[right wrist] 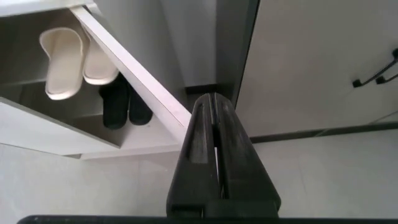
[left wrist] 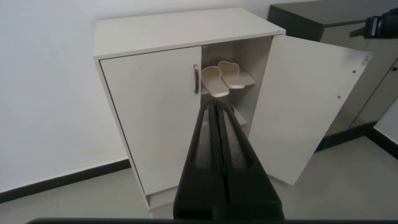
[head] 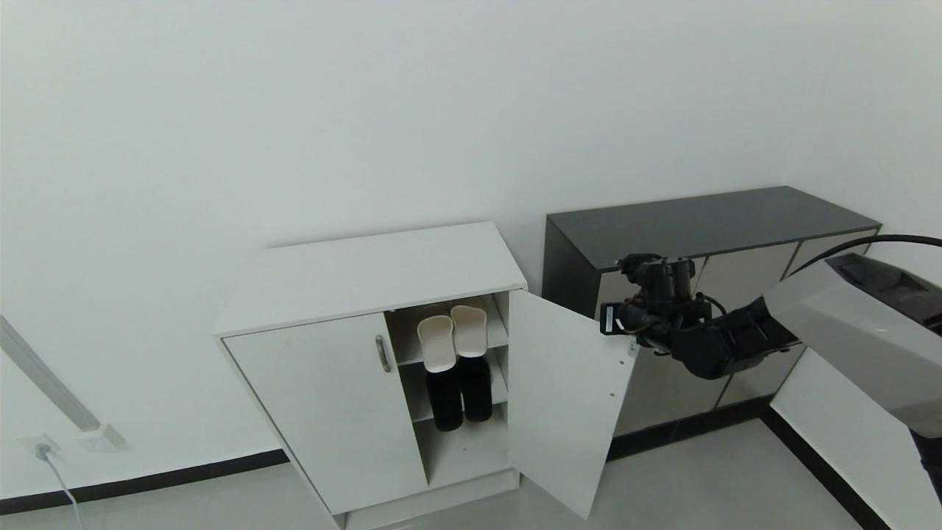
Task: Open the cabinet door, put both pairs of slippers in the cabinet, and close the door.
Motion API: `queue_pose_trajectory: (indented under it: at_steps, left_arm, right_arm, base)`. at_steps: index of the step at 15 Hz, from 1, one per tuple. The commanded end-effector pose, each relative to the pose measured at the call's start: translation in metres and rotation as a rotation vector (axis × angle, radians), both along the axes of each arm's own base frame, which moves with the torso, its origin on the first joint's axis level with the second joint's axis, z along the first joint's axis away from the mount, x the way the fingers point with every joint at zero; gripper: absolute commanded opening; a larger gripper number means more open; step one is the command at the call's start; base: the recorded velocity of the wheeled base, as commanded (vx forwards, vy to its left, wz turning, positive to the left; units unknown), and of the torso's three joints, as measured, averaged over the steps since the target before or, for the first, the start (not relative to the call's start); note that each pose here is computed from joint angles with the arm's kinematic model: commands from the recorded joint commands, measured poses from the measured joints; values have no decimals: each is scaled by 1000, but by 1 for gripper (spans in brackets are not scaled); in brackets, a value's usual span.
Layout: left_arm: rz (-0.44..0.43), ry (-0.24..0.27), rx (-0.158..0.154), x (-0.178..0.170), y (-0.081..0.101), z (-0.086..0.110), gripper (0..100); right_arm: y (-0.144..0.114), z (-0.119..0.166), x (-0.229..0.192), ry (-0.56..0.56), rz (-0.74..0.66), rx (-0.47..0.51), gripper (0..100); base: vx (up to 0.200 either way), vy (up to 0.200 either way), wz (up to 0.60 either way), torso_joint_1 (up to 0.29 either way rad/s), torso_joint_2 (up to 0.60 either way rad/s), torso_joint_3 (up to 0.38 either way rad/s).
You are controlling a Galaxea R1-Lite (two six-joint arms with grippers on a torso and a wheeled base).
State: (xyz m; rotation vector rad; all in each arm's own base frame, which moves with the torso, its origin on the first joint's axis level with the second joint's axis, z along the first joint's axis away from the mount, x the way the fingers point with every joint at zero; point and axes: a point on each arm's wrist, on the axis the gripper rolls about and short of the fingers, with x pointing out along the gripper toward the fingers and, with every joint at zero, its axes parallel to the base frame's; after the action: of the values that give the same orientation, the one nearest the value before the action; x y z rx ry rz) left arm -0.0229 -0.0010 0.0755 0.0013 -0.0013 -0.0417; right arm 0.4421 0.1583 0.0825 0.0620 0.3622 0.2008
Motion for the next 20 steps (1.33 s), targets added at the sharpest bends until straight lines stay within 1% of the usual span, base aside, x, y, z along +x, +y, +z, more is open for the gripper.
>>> queue_pose_trajectory:
  at_steps: [1,7,10,15,20]
  left_arm:
    - [0,1,0,0,0,0,0]
    - [0,1,-1,0,0,0,0]
    - [0,0,-1,0,0,0,0]
    - [0,1,-1,0,0,0,0]
    - [0,1,-1,0,0,0,0]
  right_arm:
    - [-2,-10,3,20,-3,-5,0]
    - [-1,-17,0,57,0,-13,0]
    - [4,-16,-11,76,16,-16,0]
    - [25,-5,-52,106,95,-31,0]
    - [59,4,-100,116,211,-20,0]
  base:
    - [0,0,0,0,0,0]
    - [0,0,0,0,0,0]
    - [0,0,0,0,0,0]
    - [0,0,0,0,0,0]
    - [0,0,0,0,0,0]
